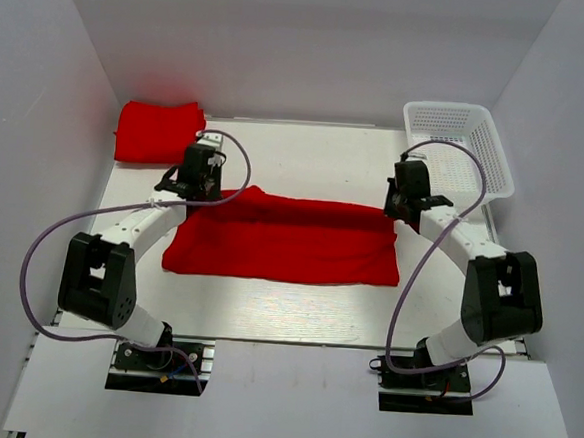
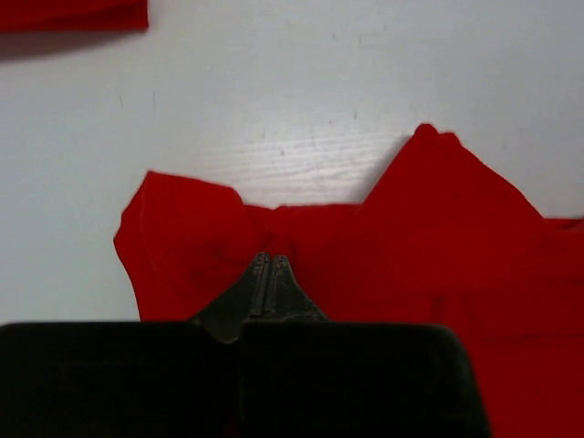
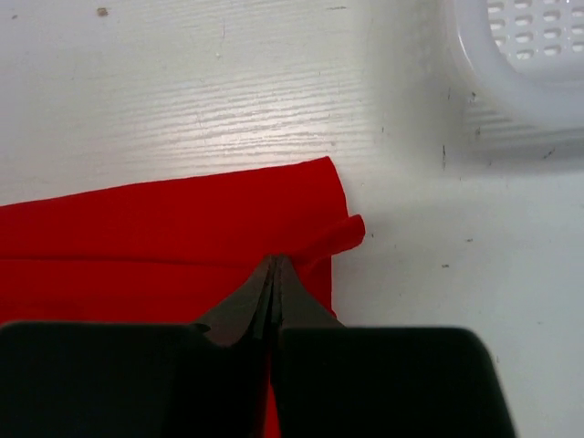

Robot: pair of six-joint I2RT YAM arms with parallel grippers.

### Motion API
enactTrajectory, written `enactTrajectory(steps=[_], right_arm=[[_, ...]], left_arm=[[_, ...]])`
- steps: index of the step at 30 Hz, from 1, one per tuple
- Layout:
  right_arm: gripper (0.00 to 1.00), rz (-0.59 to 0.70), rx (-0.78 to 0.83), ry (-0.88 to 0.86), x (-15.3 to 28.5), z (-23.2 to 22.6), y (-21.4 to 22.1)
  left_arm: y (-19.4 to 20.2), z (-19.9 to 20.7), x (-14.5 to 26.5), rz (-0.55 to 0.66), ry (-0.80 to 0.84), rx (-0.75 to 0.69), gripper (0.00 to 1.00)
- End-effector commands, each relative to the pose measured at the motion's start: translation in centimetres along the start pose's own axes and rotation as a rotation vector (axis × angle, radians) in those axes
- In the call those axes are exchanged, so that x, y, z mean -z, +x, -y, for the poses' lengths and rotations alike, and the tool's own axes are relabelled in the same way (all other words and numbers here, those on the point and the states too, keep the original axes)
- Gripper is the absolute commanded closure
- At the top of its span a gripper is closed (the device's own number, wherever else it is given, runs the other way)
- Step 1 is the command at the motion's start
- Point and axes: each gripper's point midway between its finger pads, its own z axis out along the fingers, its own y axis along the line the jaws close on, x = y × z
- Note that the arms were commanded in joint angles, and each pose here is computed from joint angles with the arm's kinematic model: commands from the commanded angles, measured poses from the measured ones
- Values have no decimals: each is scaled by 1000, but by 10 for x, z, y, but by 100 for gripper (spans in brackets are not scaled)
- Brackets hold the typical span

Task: Fold and stack the t-shirts
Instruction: Fold the tshirt

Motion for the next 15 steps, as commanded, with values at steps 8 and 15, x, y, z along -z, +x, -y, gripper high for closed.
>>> enactTrajectory(steps=[8, 15], right_arm=[[100, -2, -27, -54, 30, 1, 20], [100, -57, -14, -81, 36, 3, 52]], left_arm=[[45, -4, 29, -44, -9, 142, 100], [74, -7, 43, -87, -27, 226, 100]])
